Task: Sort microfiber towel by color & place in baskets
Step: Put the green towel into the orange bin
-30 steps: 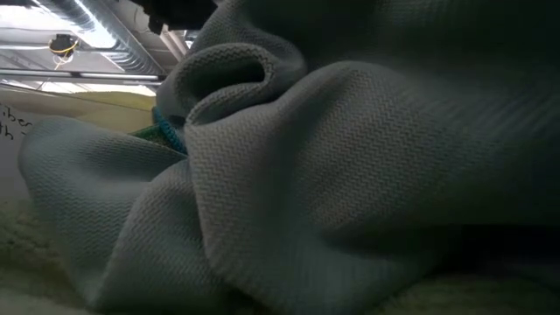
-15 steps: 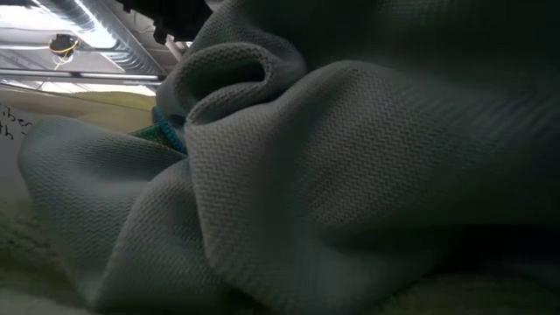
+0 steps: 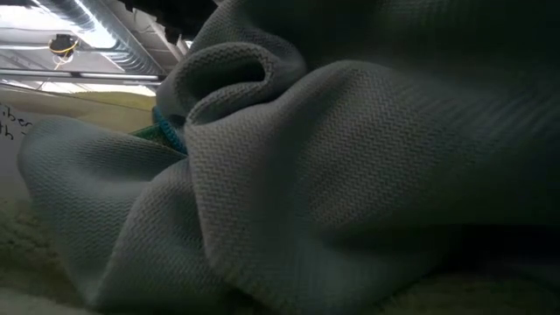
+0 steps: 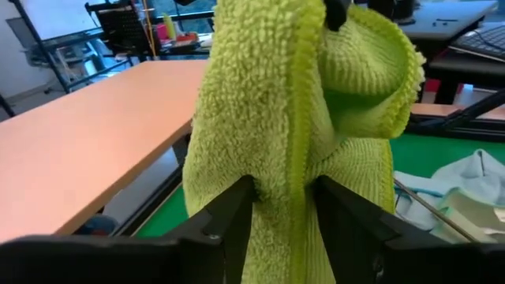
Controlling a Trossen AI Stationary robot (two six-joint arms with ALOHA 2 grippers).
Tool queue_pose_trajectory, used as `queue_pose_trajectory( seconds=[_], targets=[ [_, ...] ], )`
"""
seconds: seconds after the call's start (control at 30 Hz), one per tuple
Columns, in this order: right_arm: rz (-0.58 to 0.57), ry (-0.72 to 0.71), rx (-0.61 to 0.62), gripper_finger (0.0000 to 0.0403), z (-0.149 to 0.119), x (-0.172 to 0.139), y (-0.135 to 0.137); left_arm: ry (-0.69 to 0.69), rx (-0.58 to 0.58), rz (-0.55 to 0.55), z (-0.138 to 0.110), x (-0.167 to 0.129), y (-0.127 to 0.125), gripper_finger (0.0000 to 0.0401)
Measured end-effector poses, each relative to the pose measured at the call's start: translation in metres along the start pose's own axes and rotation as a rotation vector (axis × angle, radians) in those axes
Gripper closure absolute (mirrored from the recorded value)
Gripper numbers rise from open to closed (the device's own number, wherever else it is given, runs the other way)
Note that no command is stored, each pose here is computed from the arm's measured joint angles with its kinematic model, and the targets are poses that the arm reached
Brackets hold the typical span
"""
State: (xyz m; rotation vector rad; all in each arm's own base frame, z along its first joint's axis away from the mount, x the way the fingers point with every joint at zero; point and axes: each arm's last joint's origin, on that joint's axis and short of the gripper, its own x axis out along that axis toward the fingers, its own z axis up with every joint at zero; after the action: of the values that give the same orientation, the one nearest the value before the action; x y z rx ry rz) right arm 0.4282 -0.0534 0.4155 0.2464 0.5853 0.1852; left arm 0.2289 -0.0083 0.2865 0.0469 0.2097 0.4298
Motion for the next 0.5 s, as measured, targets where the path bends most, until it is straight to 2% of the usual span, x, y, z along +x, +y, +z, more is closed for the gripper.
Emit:
queue_pose_trajectory(
  seconds=[0.17, 0.4, 0.5],
  targets=[
    [0.014, -0.017, -0.01, 0.04, 0.0017, 0.0007, 0.0023, 0.0, 0.0, -0.029, -0.0002, 0.0006, -0.0012, 0.0299],
    [0.014, -0.017, -0.01, 0.04, 0.0017, 0.0008, 0.0022, -0.003, -0.003, -0.079, 0.0003, 0.0006, -0.0027, 0.039],
    [0.014, -0.017, -0.007, 0.04, 0.0017, 0.0008, 0.0022, -0.003, -0.003, -0.102, 0.0003, 0.0005, -0.0034, 0.0394]
  ],
)
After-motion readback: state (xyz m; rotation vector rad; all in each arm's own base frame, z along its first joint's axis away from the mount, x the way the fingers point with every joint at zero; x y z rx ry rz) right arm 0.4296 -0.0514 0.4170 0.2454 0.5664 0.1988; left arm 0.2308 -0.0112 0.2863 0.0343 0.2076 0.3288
